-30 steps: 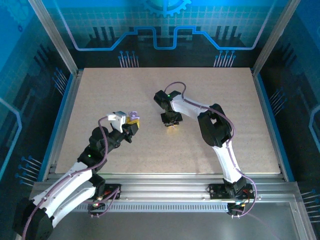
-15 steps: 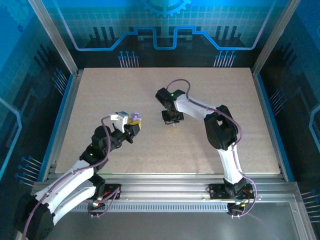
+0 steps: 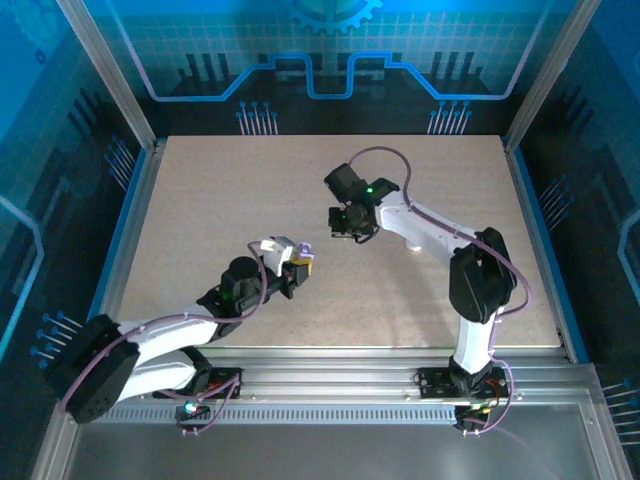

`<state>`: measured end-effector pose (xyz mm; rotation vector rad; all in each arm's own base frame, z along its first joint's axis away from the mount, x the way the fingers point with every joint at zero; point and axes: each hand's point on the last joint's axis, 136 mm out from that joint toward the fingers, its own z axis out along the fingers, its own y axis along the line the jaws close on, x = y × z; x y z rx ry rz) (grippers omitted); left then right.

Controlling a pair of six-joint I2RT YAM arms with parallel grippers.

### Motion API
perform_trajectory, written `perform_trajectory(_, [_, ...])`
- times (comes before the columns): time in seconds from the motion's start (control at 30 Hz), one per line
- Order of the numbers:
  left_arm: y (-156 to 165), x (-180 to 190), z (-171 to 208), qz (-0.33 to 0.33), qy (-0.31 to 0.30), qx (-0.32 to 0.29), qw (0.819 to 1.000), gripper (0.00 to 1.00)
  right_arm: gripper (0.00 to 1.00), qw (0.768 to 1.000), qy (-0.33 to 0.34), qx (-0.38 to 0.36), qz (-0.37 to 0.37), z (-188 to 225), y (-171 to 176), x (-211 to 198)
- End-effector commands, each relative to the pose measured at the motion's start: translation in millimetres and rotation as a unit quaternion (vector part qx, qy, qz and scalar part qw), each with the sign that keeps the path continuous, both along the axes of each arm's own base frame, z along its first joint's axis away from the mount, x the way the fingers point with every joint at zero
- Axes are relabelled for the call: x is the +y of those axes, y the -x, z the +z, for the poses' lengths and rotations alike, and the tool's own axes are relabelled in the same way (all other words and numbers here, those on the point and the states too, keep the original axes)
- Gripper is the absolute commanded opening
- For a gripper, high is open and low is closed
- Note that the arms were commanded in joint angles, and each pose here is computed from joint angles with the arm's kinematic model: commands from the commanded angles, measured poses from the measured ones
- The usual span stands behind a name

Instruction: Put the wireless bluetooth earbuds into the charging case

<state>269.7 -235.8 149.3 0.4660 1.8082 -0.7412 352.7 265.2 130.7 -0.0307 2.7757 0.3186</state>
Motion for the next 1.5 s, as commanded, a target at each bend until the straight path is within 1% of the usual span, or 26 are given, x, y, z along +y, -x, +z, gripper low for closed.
perform_trajectory(0.0, [-9, -12, 29, 0.006, 0.033, -0.062, 0.998, 0.11, 0.17, 0.998, -0.053, -0.019, -0.01, 25, 4, 8])
perform_trajectory(0.17, [-14, -26, 23, -0.001, 0.028, -0.069, 0.997, 0.12, 0.17, 0.995, -0.088, -0.033, -0.018, 41, 12, 8])
perform_trajectory(0.3, [-18, -37, 24, -0.004, 0.022, -0.088, 0.996, 0.12, 0.17, 0.991, -0.123, -0.045, -0.026, 53, 18, 10])
perform_trajectory(0.5, [-19, -44, 37, -0.003, 0.034, -0.127, 0.991, 0.12, 0.17, 0.984, -0.165, -0.054, -0.034, 67, 26, 16])
perform_trajectory(0.63, [-14, -49, 49, -0.011, 0.042, -0.154, 0.987, 0.12, 0.17, 0.979, -0.191, -0.058, -0.039, 73, 31, 22])
perform_trajectory(0.8, [-13, -46, 62, -0.003, 0.058, -0.182, 0.982, 0.12, 0.18, 0.971, -0.223, -0.068, -0.051, 79, 37, 25])
perform_trajectory(0.97, [-12, -45, 66, 0.0, 0.061, -0.189, 0.98, 0.12, 0.18, 0.966, -0.243, -0.073, -0.059, 85, 42, 23])
perform_trajectory(1.27, [-12, -46, 66, -0.001, 0.058, -0.188, 0.981, 0.12, 0.18, 0.962, -0.249, -0.093, -0.07, 103, 49, 10])
perform_trajectory(1.47, [-11, -45, 66, -0.001, 0.056, -0.188, 0.98, 0.12, 0.19, 0.955, -0.271, -0.093, -0.073, 111, 56, 11])
